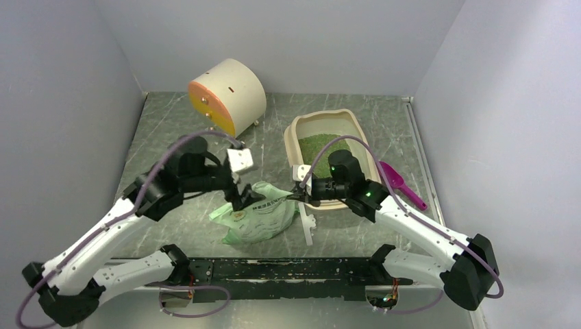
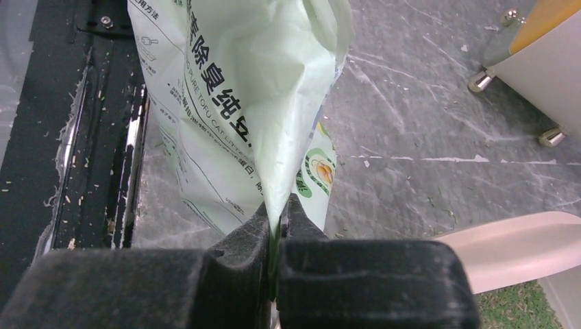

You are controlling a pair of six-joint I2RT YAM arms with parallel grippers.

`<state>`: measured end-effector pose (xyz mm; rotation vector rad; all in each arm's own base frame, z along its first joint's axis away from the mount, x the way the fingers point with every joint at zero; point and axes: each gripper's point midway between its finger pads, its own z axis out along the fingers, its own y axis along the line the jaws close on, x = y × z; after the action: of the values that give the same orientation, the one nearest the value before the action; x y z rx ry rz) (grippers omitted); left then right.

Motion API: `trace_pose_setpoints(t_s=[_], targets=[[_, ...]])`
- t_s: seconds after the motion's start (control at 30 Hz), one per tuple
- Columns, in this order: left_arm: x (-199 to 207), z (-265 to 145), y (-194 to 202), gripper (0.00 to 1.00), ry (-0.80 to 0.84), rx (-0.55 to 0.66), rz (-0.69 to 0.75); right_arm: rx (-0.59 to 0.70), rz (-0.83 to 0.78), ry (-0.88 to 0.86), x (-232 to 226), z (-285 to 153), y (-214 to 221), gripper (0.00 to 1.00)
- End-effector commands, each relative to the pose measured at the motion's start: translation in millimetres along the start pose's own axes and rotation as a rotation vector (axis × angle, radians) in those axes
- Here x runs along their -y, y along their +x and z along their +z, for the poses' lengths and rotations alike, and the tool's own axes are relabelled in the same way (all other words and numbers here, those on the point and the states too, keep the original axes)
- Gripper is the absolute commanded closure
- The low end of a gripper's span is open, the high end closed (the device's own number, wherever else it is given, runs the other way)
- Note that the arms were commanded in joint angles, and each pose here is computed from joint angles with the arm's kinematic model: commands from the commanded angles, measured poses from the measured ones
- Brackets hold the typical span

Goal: Fill the litter box with clean litter
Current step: Close the cat litter bag at the center of the board.

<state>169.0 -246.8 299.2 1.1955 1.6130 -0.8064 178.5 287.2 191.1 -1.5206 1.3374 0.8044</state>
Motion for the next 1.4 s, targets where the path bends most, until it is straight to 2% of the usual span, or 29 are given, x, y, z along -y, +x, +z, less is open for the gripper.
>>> trace_pose_setpoints(t_s=[0.0, 0.17, 0.33, 0.47, 0.57, 0.8, 1.03, 1.1, 1.2, 1.23, 1.27, 1.3, 1.33, 1.37], targets=[[-3.4, 34.9, 12.2, 0.14, -0.079, -0.095, 0.237, 0.148, -0.049, 0.014, 9.3, -1.7, -38.2, 1.00], [-11.3, 43.0, 21.6, 0.12, -0.217, -0.153, 0.328, 0.166, -0.051, 0.031, 10.4, -4.7, -40.1, 1.00], [-12.1, 47.0, 57.4, 0.13, -0.229, -0.290, 0.352, 0.175, -0.049, 0.034, 10.0, -6.6, -41.0, 1.00], [-11.2, 34.7, 58.7, 0.13, -0.264, -0.271, 0.327, 0.182, -0.050, 0.045, 11.4, -8.3, -42.0, 1.00], [-5.2, 30.5, 72.0, 0.15, -0.241, -0.277, 0.312, 0.205, -0.045, 0.052, 11.0, -10.3, -45.0, 1.00], [20.3, 43.7, 114.8, 0.25, -0.104, -0.396, 0.209, 0.239, -0.025, 0.063, 10.9, -13.0, -48.3, 1.00], [27.8, 53.4, 128.6, 0.43, -0.051, -0.473, 0.174, 0.222, -0.017, 0.107, 17.6, -17.3, -46.0, 1.00], [30.8, 53.8, 129.0, 0.57, -0.030, -0.477, 0.171, 0.221, -0.014, 0.116, 19.9, -18.3, -45.9, 1.00], [33.5, 54.9, 129.2, 0.67, -0.008, -0.487, 0.161, 0.234, -0.014, 0.122, 19.4, -19.3, -47.0, 1.00], [32.9, 54.4, 129.2, 0.74, -0.008, -0.497, 0.155, 0.239, -0.018, 0.125, 19.3, -20.0, -47.3, 1.00], [32.7, 53.7, 129.1, 0.89, -0.006, -0.508, 0.151, 0.240, -0.029, 0.122, 18.0, -20.2, -46.7, 1.00], [32.2, 52.4, 128.3, 0.94, -0.006, -0.514, 0.145, 0.239, -0.042, 0.117, 16.3, -20.3, -45.5, 0.97], [32.4, 51.3, 126.9, 0.95, 0.001, -0.511, 0.140, 0.235, -0.059, 0.118, 15.9, -20.7, -43.9, 0.87], [33.2, 50.6, 125.1, 0.95, 0.013, -0.501, 0.130, 0.238, -0.082, 0.103, 12.8, -21.2, -44.0, 0.70]])
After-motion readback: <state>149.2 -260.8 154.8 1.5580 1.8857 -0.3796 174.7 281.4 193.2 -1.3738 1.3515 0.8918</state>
